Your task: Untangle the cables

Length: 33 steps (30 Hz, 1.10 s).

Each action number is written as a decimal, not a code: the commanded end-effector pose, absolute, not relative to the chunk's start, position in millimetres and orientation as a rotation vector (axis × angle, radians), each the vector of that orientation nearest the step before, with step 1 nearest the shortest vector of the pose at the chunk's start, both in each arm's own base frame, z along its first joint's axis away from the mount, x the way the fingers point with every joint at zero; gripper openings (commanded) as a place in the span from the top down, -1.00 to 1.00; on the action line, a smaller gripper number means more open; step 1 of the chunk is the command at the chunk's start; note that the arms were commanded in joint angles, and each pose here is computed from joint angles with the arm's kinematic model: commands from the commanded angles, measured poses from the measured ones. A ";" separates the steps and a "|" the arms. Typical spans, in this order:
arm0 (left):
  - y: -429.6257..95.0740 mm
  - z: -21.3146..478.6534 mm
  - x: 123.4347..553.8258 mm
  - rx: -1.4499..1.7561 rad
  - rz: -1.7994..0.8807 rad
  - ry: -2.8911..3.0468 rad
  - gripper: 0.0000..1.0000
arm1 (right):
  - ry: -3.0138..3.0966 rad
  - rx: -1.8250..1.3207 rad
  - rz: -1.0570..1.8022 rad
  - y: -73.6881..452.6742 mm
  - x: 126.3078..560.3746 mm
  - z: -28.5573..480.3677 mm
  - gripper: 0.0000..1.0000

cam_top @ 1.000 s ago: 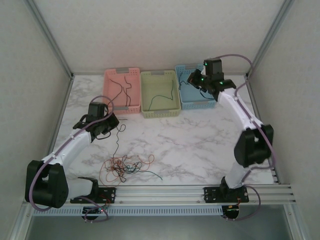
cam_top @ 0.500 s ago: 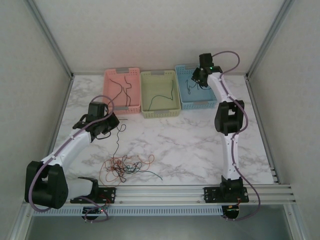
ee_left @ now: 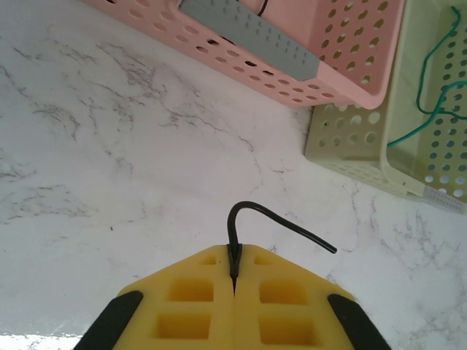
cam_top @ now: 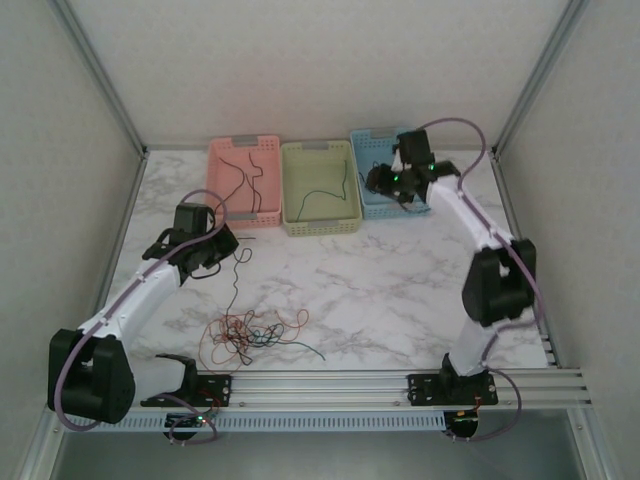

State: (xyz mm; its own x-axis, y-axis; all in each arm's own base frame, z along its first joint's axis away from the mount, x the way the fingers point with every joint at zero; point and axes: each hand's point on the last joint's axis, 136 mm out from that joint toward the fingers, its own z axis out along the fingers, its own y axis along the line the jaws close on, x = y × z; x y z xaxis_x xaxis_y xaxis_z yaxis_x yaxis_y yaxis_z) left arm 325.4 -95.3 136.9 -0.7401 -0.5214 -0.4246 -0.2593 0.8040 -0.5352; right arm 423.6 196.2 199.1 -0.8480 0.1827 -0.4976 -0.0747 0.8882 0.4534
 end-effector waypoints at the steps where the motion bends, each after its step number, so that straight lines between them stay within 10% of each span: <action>1: -93.5 149.3 320.5 -0.565 -0.610 2.370 1.00 | 2.471 -0.185 0.809 249.7 370.1 194.7 0.06; 15: -91.2 138.1 315.0 -0.592 -0.605 2.379 1.00 | 2.861 -0.468 0.946 342.6 189.6 83.4 -0.06; 28: -89.5 128.4 311.5 -0.597 -0.590 2.394 1.00 | 3.032 -0.393 0.969 369.1 156.7 37.5 0.02; 33: -90.9 127.1 313.0 -0.599 -0.598 2.397 1.00 | 3.043 -0.402 0.957 370.2 156.8 35.1 0.37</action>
State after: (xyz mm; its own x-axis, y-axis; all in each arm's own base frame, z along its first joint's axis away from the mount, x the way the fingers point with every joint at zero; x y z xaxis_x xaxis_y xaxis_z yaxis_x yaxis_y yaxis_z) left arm 312.5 -91.2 127.6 -0.7307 -0.5358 -0.4230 -0.2717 0.7967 -0.5398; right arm 157.6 364.1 34.1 -0.9654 -0.2597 -0.0223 -0.2265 0.7937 0.5646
